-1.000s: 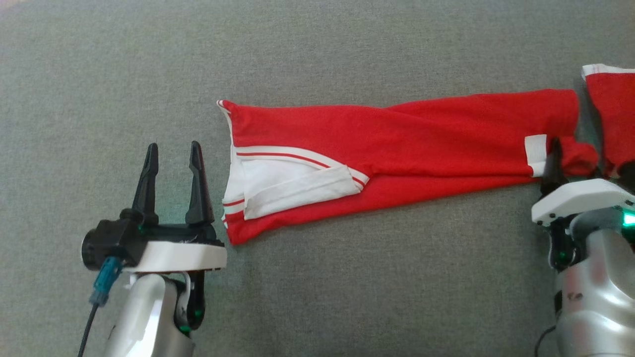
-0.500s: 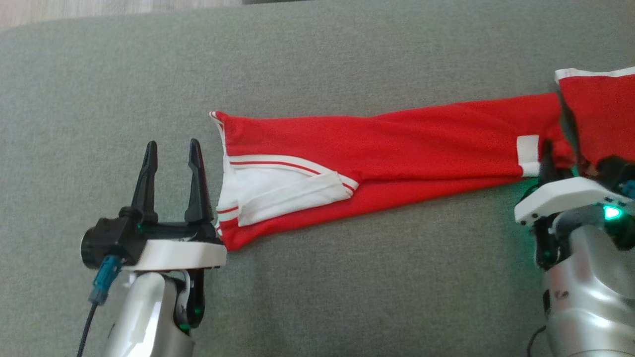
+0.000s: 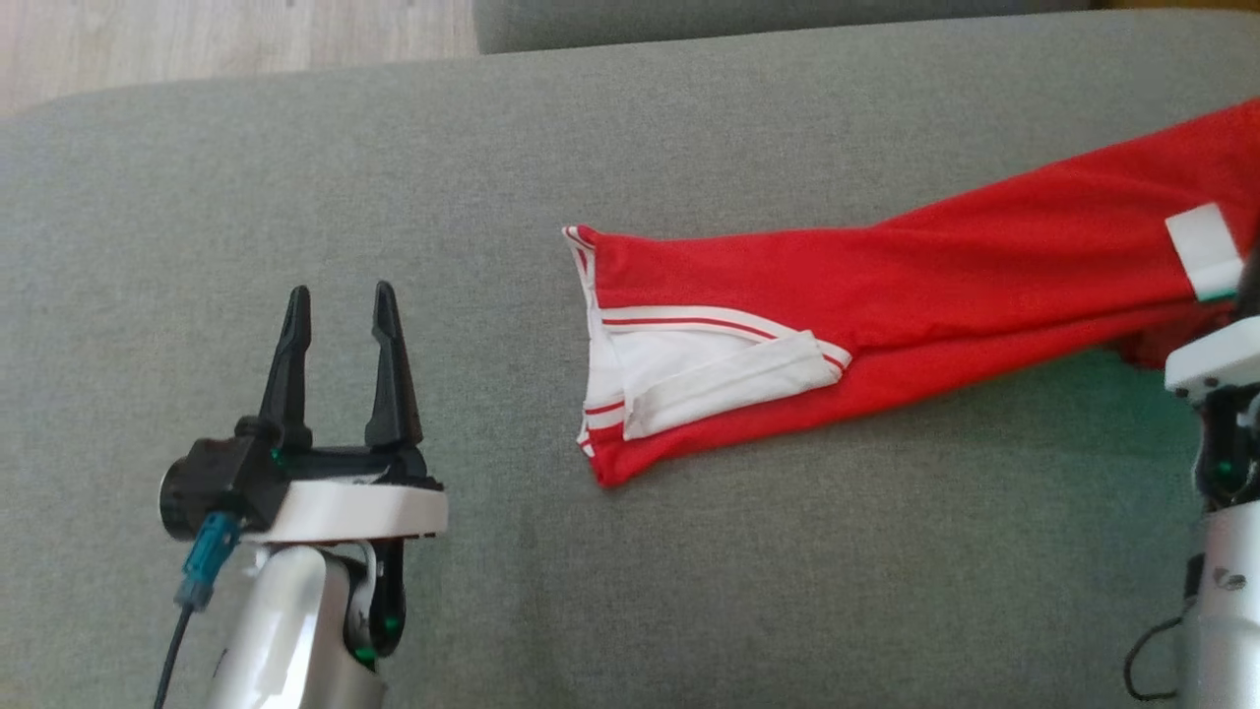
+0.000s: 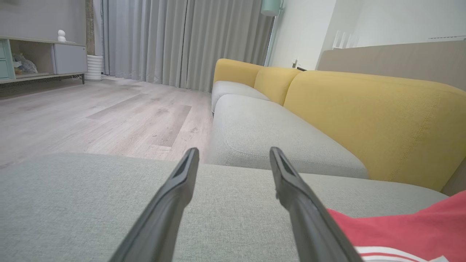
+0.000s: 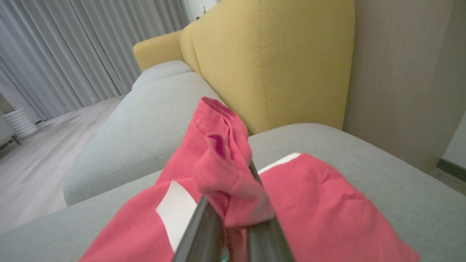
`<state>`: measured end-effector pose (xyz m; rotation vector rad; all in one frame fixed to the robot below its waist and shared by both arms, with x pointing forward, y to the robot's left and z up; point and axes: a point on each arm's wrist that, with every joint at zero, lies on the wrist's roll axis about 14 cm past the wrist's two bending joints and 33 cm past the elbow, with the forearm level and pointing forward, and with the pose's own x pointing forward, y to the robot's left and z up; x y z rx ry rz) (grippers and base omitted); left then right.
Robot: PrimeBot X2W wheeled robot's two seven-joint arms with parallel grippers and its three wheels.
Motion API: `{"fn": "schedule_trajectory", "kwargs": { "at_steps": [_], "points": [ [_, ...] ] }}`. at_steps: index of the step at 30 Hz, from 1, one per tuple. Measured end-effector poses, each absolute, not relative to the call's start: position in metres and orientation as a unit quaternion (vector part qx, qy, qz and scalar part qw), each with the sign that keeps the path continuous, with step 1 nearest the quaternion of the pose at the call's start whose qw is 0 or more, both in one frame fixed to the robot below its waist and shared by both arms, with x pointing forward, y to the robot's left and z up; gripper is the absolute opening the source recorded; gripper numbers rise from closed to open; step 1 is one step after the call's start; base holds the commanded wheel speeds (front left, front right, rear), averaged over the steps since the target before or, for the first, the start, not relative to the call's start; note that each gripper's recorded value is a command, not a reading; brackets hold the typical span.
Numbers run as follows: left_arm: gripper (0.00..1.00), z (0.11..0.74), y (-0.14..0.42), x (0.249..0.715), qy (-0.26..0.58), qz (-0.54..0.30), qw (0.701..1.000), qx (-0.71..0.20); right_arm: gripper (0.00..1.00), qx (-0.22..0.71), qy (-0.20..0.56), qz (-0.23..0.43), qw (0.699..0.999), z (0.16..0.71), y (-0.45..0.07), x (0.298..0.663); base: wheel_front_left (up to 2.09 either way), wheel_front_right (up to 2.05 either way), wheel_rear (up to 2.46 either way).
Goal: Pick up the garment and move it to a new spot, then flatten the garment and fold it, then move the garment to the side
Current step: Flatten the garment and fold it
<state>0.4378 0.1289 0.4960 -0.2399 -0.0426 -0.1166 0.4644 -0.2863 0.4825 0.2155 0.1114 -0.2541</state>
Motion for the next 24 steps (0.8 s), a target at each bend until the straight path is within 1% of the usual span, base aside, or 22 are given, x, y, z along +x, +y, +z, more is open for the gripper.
{"fn": "schedule_trajectory", "kwargs": {
  "at_steps": [4,8,10,15,21,24],
  "points": [
    [1.00,0.501,0.133,0.433,-0.027,-0.053,0.991,-0.120,0.00,0.098,0.041,-0.092,0.990,0.502,-0.264,0.470,0.00,0.00,0.00],
    [1.00,0.503,0.138,0.426,-0.029,-0.046,0.991,-0.119,0.00,0.100,0.042,-0.030,0.994,0.510,-0.220,0.475,0.00,0.00,0.00],
    [1.00,0.507,0.141,0.424,-0.034,-0.044,0.991,-0.118,0.00,0.106,0.044,0.011,0.993,0.512,-0.192,0.477,0.00,0.00,0.00],
    [1.00,0.512,0.150,0.415,-0.042,-0.032,0.992,-0.116,0.00,0.134,0.064,0.121,0.981,0.507,-0.113,0.470,0.00,0.00,0.00],
    [1.00,0.512,0.160,0.405,-0.042,-0.018,0.993,-0.112,0.00,0.141,0.100,0.208,0.963,0.487,-0.048,0.454,0.00,0.00,0.00],
    [1.00,0.512,0.167,0.401,-0.042,-0.009,0.993,-0.110,0.00,0.139,0.119,0.241,0.953,0.476,-0.023,0.448,0.00,0.00,0.00]
  ]
}}
